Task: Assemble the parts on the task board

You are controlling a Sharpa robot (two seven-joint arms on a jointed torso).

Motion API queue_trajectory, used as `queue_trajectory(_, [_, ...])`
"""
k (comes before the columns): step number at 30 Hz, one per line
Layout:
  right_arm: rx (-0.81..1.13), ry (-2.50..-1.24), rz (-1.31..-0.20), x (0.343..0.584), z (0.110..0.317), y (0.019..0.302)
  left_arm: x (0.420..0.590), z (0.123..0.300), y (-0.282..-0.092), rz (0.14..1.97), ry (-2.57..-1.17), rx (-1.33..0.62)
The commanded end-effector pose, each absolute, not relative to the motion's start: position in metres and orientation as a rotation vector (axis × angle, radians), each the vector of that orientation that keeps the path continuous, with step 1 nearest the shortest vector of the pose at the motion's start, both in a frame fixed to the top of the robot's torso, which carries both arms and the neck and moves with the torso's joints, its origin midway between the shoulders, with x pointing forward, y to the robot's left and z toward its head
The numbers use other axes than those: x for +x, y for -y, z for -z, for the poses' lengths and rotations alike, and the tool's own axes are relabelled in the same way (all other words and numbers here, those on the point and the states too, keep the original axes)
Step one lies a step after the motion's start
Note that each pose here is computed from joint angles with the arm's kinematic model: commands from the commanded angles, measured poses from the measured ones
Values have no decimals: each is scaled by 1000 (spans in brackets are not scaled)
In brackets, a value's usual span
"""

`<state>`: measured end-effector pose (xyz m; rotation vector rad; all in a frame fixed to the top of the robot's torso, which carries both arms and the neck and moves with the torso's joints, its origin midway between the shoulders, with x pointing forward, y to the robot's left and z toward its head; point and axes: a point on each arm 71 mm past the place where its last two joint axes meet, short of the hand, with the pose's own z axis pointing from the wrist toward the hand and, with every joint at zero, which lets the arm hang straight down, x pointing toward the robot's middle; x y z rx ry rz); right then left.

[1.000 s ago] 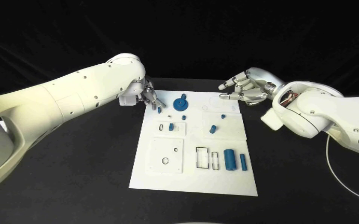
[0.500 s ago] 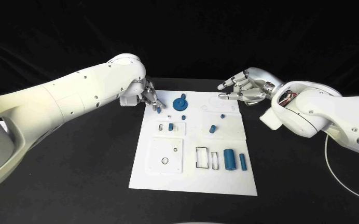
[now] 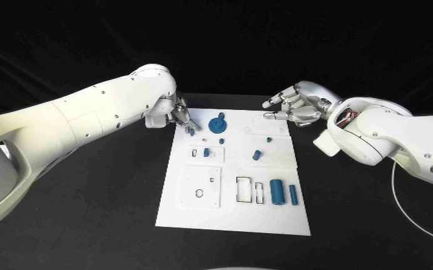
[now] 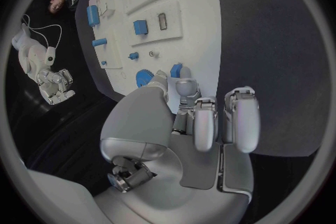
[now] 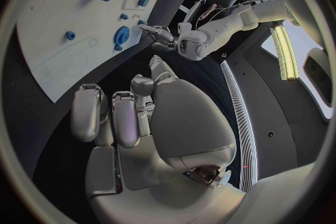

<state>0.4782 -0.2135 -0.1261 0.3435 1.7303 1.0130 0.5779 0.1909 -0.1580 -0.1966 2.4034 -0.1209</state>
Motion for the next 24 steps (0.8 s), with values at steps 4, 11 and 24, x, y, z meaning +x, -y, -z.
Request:
queue_trajectory(4, [331,-1742,-1022,478,127,212,578,159,-189,135,-2417,-187])
queue_trajectory(11, [330,-1745,-1022,477,127,212,578,159,-189,138,-2403,-200])
queue_trajectory(24, [327,-1753,-1024,477,128,212,575,160,-193,186,-2397,-247])
